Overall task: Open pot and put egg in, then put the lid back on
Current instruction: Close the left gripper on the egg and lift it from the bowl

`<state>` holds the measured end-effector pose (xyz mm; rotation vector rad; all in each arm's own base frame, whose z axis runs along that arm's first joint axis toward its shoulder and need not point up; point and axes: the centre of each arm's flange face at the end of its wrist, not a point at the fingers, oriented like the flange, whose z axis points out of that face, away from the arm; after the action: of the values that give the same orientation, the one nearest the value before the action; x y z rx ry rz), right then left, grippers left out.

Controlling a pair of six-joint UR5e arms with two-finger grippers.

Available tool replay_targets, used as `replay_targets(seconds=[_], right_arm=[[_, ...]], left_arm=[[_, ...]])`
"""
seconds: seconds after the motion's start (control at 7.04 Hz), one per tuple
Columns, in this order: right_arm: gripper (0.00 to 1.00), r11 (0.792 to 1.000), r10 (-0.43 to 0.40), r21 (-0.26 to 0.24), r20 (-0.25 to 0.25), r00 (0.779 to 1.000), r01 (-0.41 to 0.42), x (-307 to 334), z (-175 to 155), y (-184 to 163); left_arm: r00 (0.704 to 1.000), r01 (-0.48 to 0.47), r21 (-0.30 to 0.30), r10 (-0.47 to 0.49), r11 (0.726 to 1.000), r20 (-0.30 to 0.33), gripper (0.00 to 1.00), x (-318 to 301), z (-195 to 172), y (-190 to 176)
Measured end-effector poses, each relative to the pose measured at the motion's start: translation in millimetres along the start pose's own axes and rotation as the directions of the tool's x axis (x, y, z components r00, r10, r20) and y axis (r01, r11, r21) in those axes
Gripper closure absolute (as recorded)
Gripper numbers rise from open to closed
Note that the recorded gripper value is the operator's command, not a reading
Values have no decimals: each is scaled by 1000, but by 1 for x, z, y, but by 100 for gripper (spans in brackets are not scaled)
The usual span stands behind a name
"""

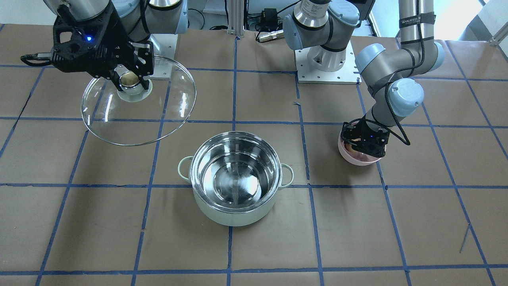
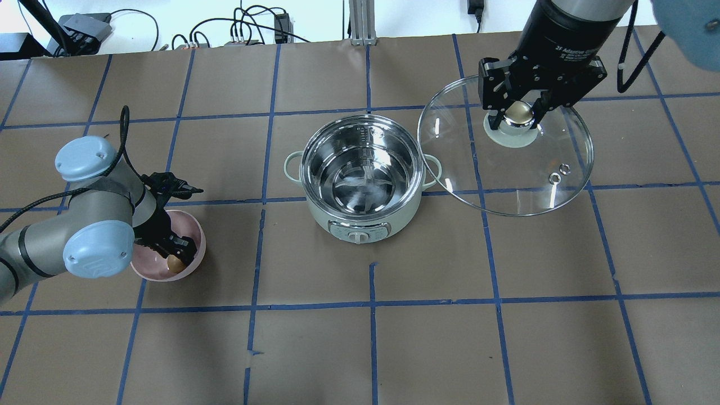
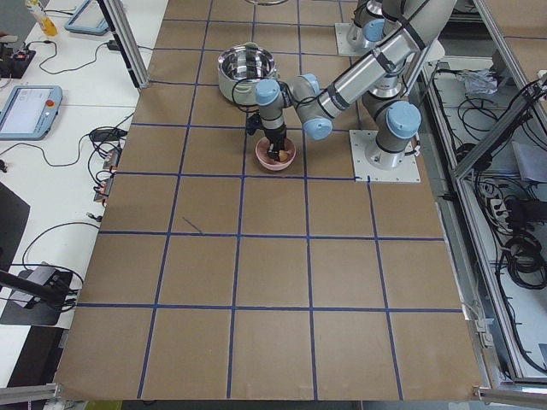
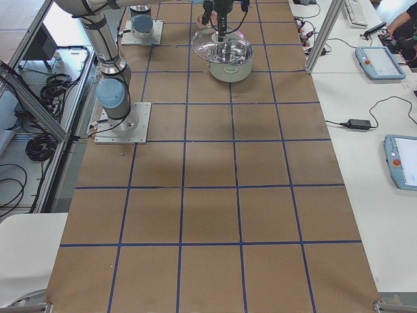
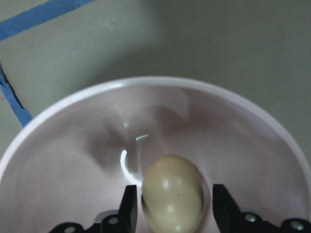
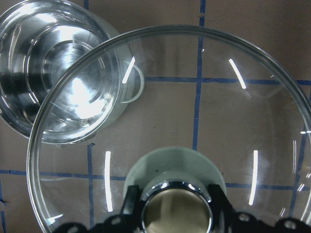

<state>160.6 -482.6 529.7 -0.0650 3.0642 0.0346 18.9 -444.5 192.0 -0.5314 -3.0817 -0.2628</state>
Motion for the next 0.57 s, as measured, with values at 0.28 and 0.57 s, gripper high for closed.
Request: replay_targets(seconds=[0.28, 0.57], right_arm=[[81, 1000, -5, -1, 1, 1000, 5, 3, 1, -1], [81, 1000, -5, -2, 2, 1000, 5, 3, 1, -1]], left_arm=[[1000, 1, -7, -1, 1000, -6, 78, 1, 0, 1], [1000, 2, -14, -3, 1000, -13, 98, 2, 1, 1]])
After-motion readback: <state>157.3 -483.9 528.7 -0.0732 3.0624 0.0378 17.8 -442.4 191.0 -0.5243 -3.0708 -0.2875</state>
